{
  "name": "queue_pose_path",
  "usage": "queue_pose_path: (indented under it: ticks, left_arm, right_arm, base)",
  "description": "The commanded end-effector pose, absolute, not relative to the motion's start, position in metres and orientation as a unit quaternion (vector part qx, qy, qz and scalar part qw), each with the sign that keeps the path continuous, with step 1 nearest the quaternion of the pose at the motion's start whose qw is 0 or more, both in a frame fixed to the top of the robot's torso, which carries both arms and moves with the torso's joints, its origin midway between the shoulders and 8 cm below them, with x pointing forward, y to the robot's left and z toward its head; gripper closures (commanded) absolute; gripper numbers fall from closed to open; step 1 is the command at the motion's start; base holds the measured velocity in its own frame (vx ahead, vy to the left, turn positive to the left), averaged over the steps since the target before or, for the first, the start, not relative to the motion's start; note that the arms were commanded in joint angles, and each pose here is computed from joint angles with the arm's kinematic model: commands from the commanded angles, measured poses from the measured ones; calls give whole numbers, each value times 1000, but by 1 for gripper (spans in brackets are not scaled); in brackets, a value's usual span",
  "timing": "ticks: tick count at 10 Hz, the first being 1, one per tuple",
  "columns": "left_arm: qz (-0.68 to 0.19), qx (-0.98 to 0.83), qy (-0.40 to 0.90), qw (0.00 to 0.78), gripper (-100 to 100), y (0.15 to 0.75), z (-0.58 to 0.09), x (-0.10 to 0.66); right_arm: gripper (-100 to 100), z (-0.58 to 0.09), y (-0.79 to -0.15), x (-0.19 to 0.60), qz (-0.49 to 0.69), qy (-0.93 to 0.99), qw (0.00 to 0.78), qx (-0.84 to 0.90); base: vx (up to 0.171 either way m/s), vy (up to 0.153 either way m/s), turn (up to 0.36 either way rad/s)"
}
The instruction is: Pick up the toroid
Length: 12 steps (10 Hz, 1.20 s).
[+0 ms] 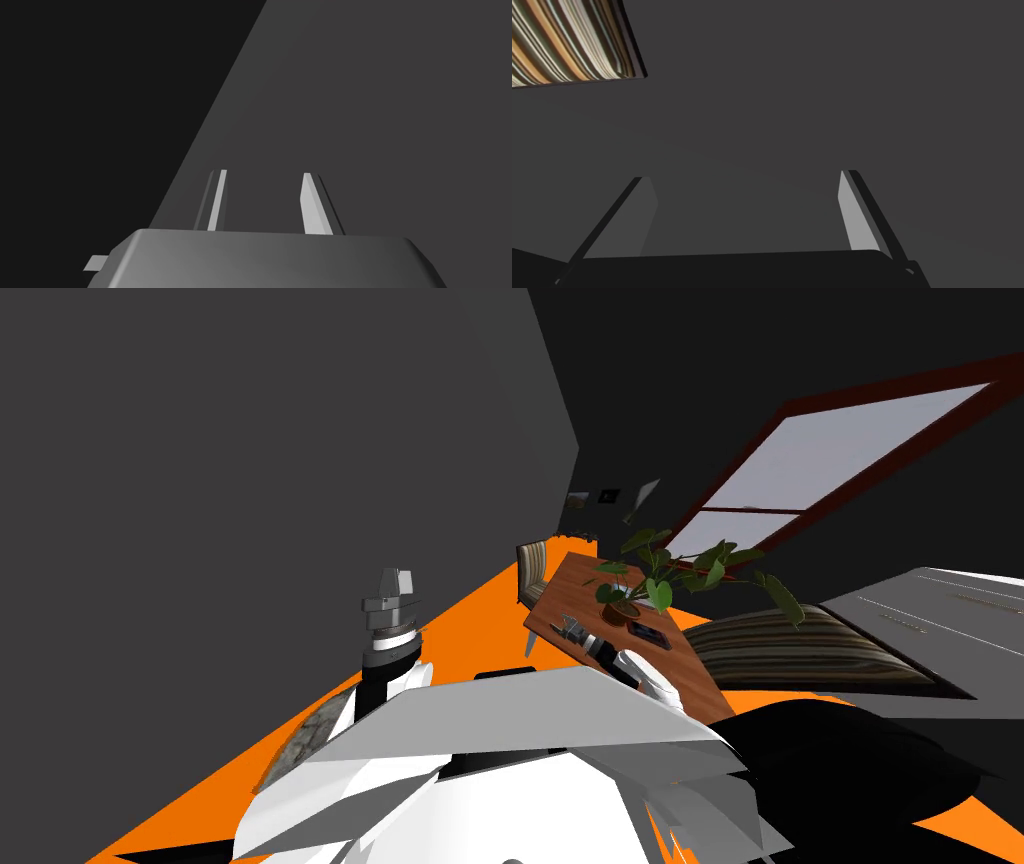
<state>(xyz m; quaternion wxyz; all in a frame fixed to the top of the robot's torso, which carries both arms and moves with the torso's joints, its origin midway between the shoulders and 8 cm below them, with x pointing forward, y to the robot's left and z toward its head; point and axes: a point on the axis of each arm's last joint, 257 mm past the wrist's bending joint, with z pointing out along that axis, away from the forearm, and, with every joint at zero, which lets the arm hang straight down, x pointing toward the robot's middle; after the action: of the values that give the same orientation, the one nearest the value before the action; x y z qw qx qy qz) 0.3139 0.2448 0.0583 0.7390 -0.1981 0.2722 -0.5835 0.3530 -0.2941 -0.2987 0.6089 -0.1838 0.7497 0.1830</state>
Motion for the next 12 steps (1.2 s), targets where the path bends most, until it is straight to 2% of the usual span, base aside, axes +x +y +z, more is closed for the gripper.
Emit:
queue_pose_path:
  ticks: [1,12]
  left_arm:
    - [-584,-198,272,739,0,245,58,314]
    - [-584,-198,272,739,0,245,58,314]
  right_arm:
    - [-100,-324,-313,341,160,772,579,-209]
    - [-100,-435,-419,255,58,853,398,-334]
  base:
    - [-11,-7,235]
    - [0,-7,183]
